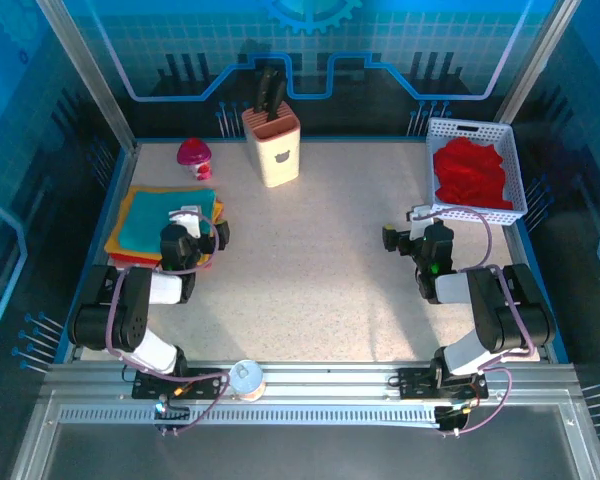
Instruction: Fold and stack the t-shirts
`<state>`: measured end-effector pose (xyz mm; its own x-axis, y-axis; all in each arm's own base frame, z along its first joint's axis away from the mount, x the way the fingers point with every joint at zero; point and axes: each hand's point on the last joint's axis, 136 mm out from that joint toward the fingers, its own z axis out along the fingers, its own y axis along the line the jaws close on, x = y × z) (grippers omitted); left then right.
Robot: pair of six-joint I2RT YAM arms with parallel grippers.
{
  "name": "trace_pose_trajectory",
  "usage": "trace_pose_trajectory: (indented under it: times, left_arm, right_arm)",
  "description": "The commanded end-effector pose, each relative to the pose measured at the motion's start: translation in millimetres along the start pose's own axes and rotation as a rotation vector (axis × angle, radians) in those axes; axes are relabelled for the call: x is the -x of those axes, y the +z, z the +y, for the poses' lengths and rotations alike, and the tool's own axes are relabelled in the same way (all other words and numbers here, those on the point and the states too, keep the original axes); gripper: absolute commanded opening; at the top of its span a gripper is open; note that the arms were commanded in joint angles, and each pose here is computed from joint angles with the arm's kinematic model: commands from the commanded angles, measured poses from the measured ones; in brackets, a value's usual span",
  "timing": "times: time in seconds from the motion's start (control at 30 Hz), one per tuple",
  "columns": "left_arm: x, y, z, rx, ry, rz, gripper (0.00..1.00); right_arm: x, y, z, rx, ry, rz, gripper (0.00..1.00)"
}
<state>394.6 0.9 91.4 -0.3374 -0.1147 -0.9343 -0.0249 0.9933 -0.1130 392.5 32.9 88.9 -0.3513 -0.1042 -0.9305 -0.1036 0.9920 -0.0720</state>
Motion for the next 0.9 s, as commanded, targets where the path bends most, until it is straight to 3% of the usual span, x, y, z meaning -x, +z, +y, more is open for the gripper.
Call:
trace_pose_trajectory:
  times: [0.0, 0.8, 0.87]
  left_arm:
    - [3, 3, -5, -0.023, 0.014, -0.001, 0.99]
    - [3, 3, -5, -0.014, 0.017, 0.000, 0.99]
    - [3, 3, -5, -0.018, 0.013, -0.002, 0.99]
  right_arm:
    - [11, 3, -6, -0.015, 0.005, -0.031, 1.00]
    - [11, 3, -7, -0.017, 0.007, -0.029, 1.00]
    - [9, -1, -19, -0.082, 0.043, -0.040, 1.00]
